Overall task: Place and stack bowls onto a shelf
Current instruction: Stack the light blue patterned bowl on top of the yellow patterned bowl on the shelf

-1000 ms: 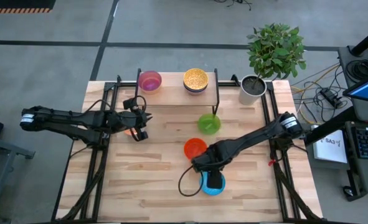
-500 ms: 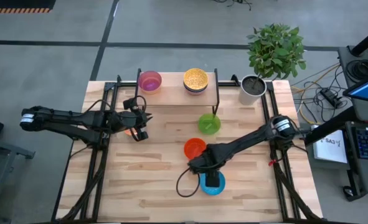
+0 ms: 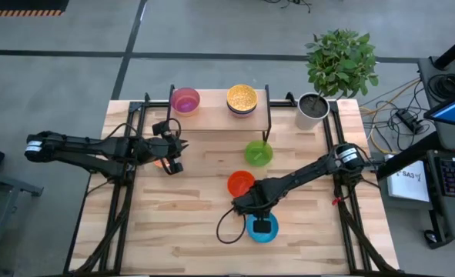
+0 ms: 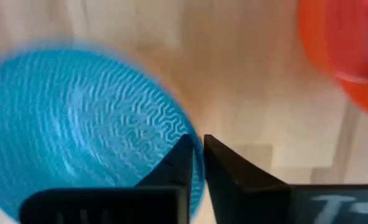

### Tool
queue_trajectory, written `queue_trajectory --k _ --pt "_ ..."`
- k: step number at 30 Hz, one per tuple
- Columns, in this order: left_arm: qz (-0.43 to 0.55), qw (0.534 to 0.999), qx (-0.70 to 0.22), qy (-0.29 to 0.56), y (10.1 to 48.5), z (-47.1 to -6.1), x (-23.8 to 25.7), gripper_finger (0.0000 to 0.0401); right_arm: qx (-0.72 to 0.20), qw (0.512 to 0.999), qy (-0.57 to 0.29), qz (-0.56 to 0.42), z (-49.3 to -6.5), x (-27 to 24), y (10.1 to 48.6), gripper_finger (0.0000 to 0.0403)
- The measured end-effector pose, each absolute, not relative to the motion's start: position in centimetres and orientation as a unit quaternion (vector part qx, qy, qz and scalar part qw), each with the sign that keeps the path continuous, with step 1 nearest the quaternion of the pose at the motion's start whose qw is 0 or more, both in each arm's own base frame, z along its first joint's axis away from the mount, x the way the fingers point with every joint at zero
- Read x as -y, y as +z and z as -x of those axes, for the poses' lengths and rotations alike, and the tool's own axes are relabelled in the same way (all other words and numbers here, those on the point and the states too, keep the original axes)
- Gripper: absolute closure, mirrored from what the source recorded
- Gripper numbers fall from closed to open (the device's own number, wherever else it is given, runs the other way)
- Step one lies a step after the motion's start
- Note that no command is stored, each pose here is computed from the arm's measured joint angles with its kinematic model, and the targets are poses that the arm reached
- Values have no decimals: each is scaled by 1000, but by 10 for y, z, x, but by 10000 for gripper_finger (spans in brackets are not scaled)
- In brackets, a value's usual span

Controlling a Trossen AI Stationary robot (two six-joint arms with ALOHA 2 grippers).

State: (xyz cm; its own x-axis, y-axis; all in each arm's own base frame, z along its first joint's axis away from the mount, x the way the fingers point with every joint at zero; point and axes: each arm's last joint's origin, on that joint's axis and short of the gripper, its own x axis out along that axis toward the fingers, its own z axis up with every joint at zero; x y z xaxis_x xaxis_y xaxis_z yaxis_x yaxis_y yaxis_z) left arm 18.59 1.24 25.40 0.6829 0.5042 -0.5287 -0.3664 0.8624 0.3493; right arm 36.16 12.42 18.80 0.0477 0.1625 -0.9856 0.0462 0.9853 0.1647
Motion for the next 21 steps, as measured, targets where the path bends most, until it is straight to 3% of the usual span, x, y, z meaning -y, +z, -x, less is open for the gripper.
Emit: queue_trajectory --k 12,21 --pt "-107 914 -311 239 255 -187 -12 365 -665 716 114 -179 -369 -94 218 390" --pt "-113 914 -308 238 256 -187 -12 365 -529 824 129 -157 -393 -40 306 390"
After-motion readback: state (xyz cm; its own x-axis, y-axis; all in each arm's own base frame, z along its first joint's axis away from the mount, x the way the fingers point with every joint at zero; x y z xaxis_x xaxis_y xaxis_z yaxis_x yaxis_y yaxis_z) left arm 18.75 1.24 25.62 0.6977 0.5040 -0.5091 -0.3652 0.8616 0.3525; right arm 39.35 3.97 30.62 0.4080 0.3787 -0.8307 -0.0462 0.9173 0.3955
